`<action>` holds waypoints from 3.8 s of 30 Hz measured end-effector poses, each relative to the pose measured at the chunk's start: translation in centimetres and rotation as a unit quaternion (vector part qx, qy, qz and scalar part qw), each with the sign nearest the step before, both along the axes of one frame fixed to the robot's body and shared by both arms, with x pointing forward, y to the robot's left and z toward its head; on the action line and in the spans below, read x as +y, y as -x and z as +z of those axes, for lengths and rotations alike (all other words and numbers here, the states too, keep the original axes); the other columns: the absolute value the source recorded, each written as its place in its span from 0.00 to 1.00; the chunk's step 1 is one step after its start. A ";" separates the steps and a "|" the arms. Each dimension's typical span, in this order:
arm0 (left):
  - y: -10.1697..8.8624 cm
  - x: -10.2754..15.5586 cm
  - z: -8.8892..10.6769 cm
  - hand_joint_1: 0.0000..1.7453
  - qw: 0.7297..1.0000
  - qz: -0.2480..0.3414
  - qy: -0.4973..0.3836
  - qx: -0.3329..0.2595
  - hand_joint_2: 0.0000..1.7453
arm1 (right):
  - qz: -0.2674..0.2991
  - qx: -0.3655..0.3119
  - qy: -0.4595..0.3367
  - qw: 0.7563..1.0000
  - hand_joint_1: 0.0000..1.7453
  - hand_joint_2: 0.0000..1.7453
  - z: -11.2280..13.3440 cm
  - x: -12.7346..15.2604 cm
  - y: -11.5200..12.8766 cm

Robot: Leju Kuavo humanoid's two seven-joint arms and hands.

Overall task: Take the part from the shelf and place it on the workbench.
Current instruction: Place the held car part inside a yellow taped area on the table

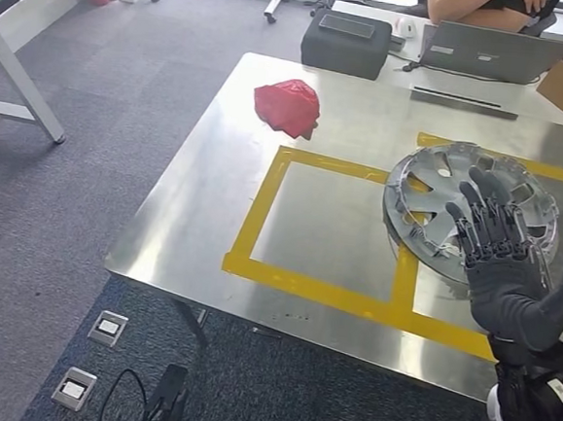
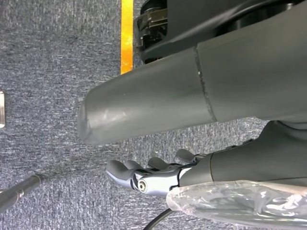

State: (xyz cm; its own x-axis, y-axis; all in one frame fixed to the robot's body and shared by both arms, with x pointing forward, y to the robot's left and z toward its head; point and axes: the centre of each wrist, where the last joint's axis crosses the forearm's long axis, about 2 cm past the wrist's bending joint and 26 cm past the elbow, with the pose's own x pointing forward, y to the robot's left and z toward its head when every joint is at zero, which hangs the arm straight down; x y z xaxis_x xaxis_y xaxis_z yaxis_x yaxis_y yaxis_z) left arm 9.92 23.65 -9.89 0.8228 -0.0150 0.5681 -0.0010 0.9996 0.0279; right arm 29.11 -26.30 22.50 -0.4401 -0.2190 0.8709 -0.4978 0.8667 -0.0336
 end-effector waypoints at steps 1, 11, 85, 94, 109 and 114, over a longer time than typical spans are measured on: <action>0.0 0.0 0.0 0.00 1.000 0.001 0.001 -0.001 0.00 | 0.001 -0.002 0.001 1.000 0.00 0.00 0.1 0.1 0.0; 0.6 0.1 -0.1 0.00 1.000 0.008 0.002 0.002 0.00 | 0.017 -0.007 0.006 1.000 0.00 0.00 0.1 0.9 0.2; -0.2 0.4 0.0 0.00 1.000 -0.001 0.002 0.004 0.00 | 0.007 -0.023 -0.005 1.000 0.00 0.00 0.5 2.0 0.5; -0.2 0.5 0.0 0.00 1.000 0.000 0.001 0.004 0.00 | 0.000 -0.023 -0.008 1.000 0.00 0.00 0.2 1.8 0.6; 0.0 0.5 0.0 0.00 1.000 -0.001 0.001 0.006 0.00 | -0.004 -0.023 -0.010 1.000 0.00 0.00 0.1 1.5 0.7; 0.0 0.5 -0.1 0.00 1.000 -0.002 0.001 0.006 0.00 | -0.005 -0.025 -0.008 1.000 0.00 0.00 0.0 1.5 0.7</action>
State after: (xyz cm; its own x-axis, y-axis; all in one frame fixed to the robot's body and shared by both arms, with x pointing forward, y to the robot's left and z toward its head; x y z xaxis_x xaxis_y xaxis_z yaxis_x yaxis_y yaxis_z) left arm 9.93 24.13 -9.94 0.8293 -0.0176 0.5585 0.0037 0.9997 0.0260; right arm 28.37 -24.77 22.48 -0.4848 -0.2288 0.8441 -0.4876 0.8720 -0.0437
